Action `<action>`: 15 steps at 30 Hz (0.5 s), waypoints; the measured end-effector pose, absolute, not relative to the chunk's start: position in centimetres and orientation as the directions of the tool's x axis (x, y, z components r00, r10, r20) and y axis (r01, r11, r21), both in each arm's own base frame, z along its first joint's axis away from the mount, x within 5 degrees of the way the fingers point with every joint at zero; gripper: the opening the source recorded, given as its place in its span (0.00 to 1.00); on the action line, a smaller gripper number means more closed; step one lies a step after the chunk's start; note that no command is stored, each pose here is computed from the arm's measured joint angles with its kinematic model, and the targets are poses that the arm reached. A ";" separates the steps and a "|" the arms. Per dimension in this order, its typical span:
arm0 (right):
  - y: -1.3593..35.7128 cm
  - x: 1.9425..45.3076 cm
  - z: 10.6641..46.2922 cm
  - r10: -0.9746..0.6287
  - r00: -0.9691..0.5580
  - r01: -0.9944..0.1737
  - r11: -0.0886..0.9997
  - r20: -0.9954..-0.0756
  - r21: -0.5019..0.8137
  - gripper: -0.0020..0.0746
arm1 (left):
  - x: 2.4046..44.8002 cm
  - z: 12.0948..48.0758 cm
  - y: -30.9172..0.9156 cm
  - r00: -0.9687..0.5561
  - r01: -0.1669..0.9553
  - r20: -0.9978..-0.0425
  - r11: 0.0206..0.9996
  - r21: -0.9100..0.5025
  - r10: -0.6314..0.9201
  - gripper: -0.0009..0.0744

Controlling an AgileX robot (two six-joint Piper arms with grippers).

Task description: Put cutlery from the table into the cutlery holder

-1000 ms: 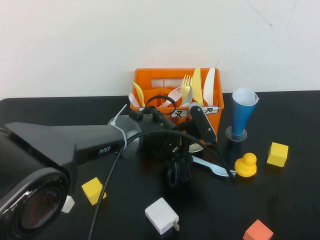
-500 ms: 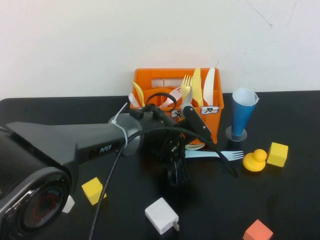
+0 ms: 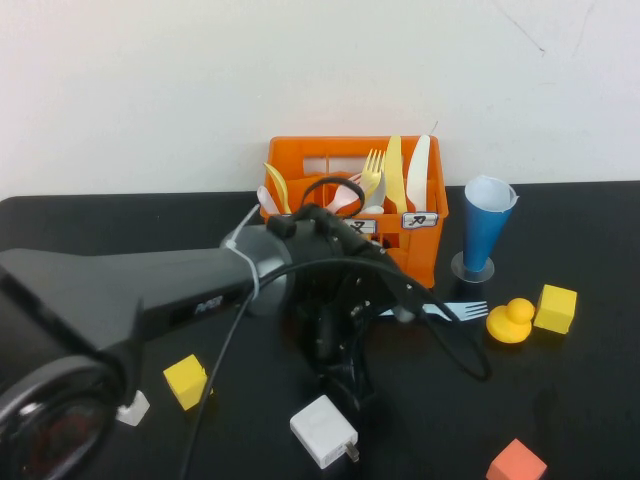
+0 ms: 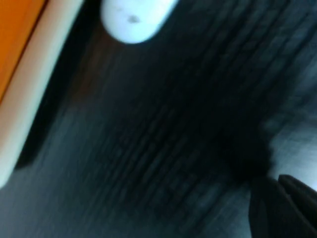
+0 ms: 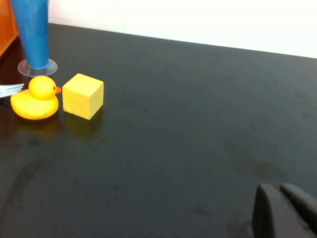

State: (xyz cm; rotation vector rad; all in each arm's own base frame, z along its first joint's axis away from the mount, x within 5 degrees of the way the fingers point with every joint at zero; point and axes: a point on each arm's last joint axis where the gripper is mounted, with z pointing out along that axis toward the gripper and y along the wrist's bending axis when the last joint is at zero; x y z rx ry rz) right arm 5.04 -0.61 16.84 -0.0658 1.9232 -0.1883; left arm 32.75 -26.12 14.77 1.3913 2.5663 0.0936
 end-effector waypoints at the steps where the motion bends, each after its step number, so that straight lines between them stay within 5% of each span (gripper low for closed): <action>1: -0.6 5.0 16.8 -0.137 -0.353 0.045 0.986 -0.925 -0.163 0.02 | 32.5 15.4 -26.2 -0.528 0.819 -0.171 0.552 0.156 0.832 0.01; 8: -0.6 5.0 16.8 -0.137 -0.353 0.045 0.986 -0.925 -0.163 0.02 | 29.9 20.4 -25.5 -0.530 0.794 -0.304 0.589 0.151 0.792 0.01; 15: -0.6 5.0 16.8 -0.137 -0.353 0.045 0.986 -0.925 -0.163 0.02 | 25.6 24.5 -22.2 -0.529 0.717 -0.561 0.689 0.106 0.637 0.01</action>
